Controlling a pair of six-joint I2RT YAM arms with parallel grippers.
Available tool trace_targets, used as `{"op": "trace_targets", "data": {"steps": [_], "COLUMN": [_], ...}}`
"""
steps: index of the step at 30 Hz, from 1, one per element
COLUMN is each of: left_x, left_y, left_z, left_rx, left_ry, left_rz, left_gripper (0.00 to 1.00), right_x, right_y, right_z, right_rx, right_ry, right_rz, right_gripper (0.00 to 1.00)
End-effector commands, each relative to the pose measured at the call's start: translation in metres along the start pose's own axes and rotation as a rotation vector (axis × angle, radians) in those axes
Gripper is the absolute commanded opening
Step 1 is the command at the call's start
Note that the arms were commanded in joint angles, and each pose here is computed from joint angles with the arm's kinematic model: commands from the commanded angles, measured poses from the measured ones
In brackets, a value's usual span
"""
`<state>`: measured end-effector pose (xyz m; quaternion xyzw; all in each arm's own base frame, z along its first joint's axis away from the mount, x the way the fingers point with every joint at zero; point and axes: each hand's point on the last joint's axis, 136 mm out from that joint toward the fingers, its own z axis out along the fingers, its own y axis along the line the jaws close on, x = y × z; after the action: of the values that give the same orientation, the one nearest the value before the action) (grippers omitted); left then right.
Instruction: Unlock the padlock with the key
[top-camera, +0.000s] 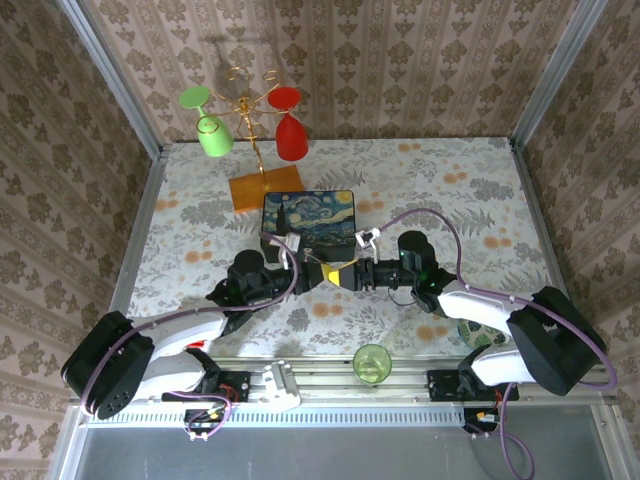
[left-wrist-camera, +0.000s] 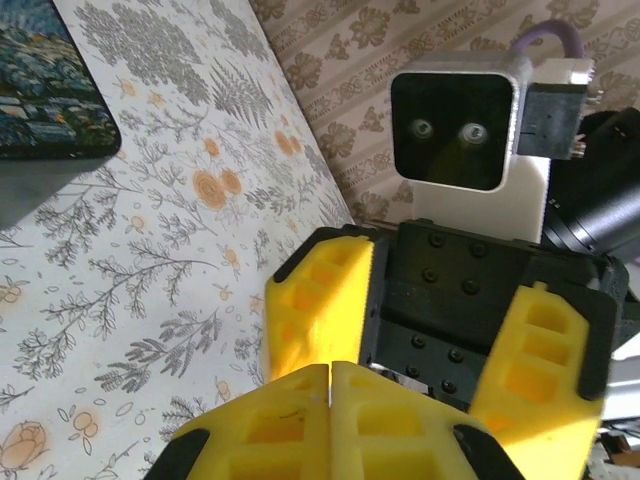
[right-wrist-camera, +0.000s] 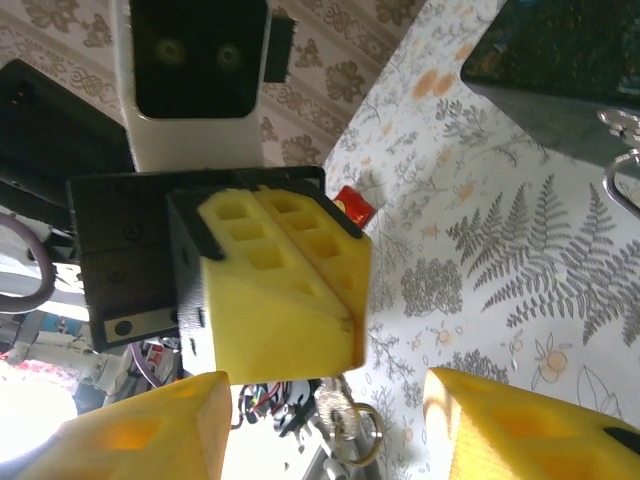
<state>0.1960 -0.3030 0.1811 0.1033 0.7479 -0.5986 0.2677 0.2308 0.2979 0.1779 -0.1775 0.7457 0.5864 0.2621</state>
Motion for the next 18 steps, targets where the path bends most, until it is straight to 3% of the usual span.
{"op": "trace_targets", "data": {"steps": [1, 9, 18], "left_x": [-0.015, -0.043, -0.042], "left_y": [-0.010, -0.019, -0.022], "left_z": [-0.003, -0.018, -0.019], "left_rx": [0.020, -0.005, 0.004], "left_ry": [-0.093, -0.281, -0.289], "left_rz": [0.004, 0.040, 0.043], "left_gripper": [0.00, 0.00, 0.00], "right_x": [-0.009, -0.012, -0.014], "right_y": [0.010, 0.014, 0.013], "right_z": [0.004, 0.018, 0.019], "right_rx": [-0.041, -0.129, -0.157], "right_ry": [-0.053, -0.097, -0.107], "right_rz": [-0.026, 0.015, 0.037], "right_gripper": [0.55, 0.38, 0.28]}}
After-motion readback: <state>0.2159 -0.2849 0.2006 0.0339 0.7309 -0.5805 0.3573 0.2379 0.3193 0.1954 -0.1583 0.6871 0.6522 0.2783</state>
